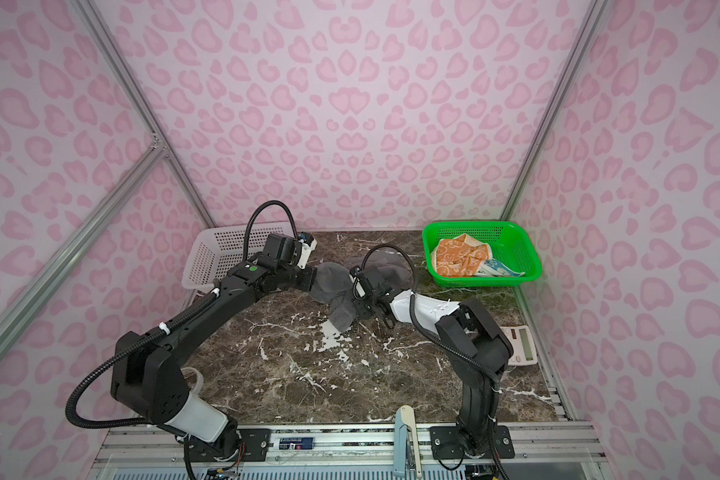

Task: Fold and stack the towels

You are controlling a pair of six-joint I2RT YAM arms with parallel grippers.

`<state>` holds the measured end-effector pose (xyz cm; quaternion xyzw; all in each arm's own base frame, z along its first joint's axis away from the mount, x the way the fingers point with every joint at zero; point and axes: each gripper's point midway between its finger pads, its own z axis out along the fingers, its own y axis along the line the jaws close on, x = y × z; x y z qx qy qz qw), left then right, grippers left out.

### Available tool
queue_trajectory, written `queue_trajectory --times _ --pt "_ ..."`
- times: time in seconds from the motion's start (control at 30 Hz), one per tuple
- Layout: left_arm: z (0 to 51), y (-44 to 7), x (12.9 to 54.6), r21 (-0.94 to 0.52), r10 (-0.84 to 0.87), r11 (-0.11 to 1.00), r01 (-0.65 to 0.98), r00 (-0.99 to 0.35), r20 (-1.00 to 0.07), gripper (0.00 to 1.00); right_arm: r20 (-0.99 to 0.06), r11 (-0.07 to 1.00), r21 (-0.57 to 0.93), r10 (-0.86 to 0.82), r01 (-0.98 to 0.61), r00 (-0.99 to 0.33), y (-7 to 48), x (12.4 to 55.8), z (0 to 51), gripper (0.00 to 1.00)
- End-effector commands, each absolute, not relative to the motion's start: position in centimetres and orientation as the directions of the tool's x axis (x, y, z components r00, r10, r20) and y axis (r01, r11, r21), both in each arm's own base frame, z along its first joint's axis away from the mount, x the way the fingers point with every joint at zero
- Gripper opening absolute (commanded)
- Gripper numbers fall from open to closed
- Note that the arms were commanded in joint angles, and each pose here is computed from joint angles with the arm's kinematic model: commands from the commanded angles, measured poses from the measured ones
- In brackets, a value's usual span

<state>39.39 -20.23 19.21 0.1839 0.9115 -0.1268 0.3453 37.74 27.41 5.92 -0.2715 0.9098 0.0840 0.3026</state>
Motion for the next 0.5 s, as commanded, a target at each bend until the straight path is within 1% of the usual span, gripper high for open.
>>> queue_trajectory --times 0.0,0.1,0.2,0.27,0.33,0.47 --pt "19.8 -20.7 40.2 -0.1 0.247 0.895 0.435 -0.668 -0.702 0.03 -0.532 0.835 -0.026 -0.477 -0.549 -0.699 26.6 36.8 4.1 0.54" --pt "19.8 -20.9 40.2 -0.107 0.244 0.892 0.439 -0.667 -0.704 0.03 -0.509 0.846 -0.053 -0.479 -0.53 -0.715 25.8 36.8 3.2 0.52" --pt "19.7 -20.8 40.3 -0.104 0.245 0.893 0.437 -0.668 -0.703 0.03 -0.507 0.851 -0.068 -0.478 -0.52 -0.717 25.6 37.0 2.9 0.46" --pt "19.8 -20.5 40.3 -0.089 0.253 0.897 0.434 -0.667 -0.701 0.03 -0.514 0.857 -0.081 -0.473 -0.509 -0.715 25.4 37.3 3.3 0.37" --pt "19.9 -20.2 40.2 -0.077 0.259 0.899 0.43 -0.666 -0.7 0.03 -0.526 0.864 -0.092 -0.465 -0.496 -0.712 25.2 37.5 3.9 0.25" --pt "20.4 -20.0 40.0 -0.074 0.255 0.901 0.428 -0.658 -0.708 0.03 -0.581 0.864 -0.093 -0.451 -0.496 -0.677 25.1 37.8 5.9 0.07"
